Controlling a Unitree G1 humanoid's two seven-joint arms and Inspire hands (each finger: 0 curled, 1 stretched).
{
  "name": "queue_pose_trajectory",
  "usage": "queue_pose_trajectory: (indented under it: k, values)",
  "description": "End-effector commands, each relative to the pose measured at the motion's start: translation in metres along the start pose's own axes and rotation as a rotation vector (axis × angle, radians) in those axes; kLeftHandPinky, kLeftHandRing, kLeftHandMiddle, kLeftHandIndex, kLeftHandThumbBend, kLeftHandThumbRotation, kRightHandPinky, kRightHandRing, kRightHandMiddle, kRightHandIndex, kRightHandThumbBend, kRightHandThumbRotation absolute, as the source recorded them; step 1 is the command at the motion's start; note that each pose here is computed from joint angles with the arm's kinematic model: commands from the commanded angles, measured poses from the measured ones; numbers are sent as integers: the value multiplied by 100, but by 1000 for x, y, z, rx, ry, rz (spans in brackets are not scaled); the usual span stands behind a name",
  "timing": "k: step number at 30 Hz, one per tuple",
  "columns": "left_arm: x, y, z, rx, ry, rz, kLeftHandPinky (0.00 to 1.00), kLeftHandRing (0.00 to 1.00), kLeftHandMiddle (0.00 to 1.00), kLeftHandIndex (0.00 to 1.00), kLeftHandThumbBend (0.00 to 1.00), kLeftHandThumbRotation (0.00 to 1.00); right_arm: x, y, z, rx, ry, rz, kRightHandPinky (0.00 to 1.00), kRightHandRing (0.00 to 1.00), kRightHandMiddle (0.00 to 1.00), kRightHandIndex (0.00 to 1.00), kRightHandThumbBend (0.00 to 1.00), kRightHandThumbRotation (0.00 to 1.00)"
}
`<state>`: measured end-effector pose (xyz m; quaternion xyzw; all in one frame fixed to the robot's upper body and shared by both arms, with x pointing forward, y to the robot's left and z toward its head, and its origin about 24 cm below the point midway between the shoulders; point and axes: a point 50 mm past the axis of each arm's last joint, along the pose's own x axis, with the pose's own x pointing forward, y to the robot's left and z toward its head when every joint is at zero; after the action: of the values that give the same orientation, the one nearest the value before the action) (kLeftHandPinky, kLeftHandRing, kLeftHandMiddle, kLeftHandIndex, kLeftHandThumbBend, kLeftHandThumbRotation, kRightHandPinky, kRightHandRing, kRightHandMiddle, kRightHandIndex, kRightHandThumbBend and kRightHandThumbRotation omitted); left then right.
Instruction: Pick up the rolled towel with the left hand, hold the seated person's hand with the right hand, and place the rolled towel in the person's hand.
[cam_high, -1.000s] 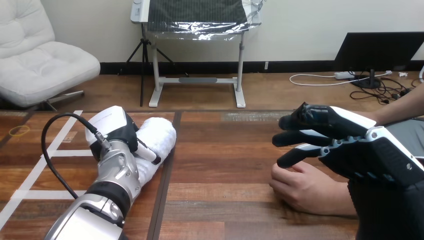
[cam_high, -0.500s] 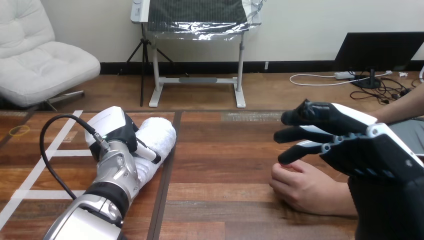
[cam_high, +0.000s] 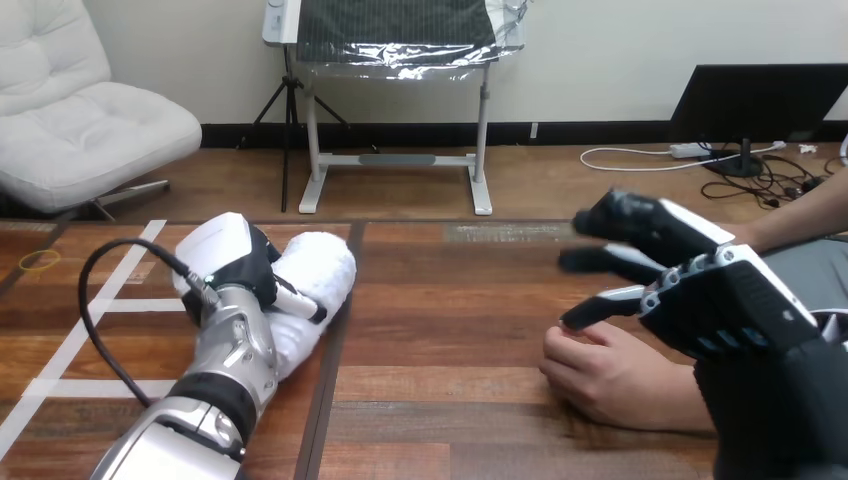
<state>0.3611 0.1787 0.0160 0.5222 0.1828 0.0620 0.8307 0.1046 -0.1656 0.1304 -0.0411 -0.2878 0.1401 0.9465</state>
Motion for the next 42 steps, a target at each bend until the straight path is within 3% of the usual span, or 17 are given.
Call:
queue_pose_trajectory:
  k: [1,11,17,21,27,42]
  values:
    - [1,12,26,-138,-102,70,23,31,39,46,73,0,6,-8,-4,-69,0,10,73,84,86,86,77,84]
    - [-5,21,41,-376,-237,167,25,33,41,45,74,0,13,-19,-16,-151,40,13,79,85,86,86,73,75]
    - [-19,29,48,-546,-336,230,28,35,42,45,72,0,18,-26,-23,-201,70,18,83,85,85,86,74,69]
    - [-34,36,50,-676,-433,254,29,35,41,45,71,0,22,-34,-30,-252,93,43,84,85,85,86,73,67]
    - [-59,45,50,-795,-522,286,30,35,40,44,70,0,27,-43,-39,-322,142,77,84,85,85,86,74,66]
    - [-111,59,40,-991,-715,336,27,32,38,41,65,0,40,-65,-55,-441,212,140,73,81,85,86,77,67]
